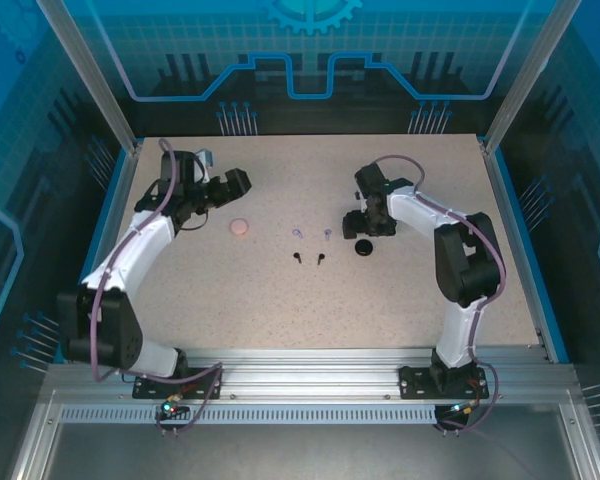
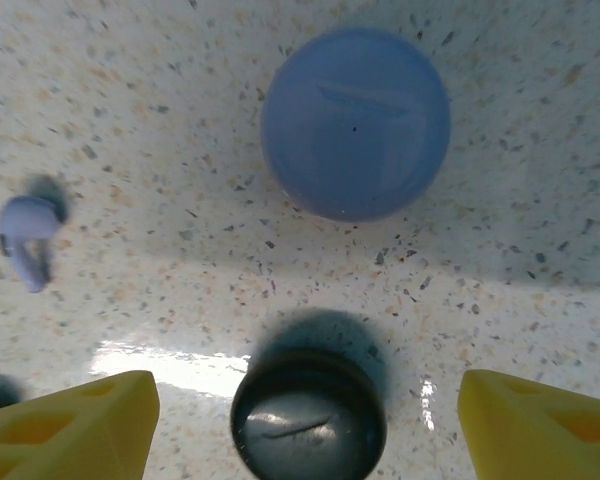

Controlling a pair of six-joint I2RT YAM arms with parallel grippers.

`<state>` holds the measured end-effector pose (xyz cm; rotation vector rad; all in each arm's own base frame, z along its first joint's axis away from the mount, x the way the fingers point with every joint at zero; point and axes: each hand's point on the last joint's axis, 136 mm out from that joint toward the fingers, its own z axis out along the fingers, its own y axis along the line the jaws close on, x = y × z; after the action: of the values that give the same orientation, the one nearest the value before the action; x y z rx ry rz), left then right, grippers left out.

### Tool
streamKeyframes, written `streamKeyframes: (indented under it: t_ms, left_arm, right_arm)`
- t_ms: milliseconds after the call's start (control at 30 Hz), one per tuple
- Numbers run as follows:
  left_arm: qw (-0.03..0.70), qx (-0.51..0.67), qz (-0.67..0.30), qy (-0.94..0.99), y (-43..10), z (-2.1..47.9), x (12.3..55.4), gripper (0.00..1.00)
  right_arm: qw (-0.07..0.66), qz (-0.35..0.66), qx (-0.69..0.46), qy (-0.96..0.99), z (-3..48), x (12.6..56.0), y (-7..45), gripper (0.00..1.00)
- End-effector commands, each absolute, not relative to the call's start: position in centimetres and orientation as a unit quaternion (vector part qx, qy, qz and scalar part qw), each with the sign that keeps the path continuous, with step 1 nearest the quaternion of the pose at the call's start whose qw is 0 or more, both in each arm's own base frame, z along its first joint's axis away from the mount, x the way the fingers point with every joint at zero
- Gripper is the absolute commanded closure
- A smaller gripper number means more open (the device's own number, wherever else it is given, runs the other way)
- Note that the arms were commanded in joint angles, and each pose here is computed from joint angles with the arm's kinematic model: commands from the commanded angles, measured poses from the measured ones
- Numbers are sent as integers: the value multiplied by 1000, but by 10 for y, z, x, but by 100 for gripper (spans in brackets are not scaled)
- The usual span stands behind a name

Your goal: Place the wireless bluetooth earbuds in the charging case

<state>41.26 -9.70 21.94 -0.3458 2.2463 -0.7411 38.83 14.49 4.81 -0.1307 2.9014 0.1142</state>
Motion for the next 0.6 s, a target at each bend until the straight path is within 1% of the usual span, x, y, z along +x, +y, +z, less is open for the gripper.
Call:
streamKeyframes:
  t_ms: [0, 167, 333, 400, 500, 567]
  left_arm:
    - [395, -142, -349, 838, -123, 249, 403, 1]
    - [423, -159, -391, 802, -137, 279, 390, 1]
    - [432, -148, -401, 794, -146, 300, 381, 1]
    - [426, -149, -397, 799, -148, 301, 379, 1]
    - [423, -173, -404, 792, -146, 301, 379, 1]
    - [420, -186, -417, 784, -146, 301, 378, 1]
  right_arm:
    - [87, 32, -65, 994, 40, 382, 145, 22]
    - [70, 30, -80, 994, 31, 376, 151, 25]
    - [59, 19, -89, 994, 24, 370, 152, 29]
    - [57, 12, -96, 994, 22, 367, 154, 32]
    - [50, 6, -100, 994, 21, 363, 157, 40]
    - [46, 7, -98, 994, 21, 360, 159, 44]
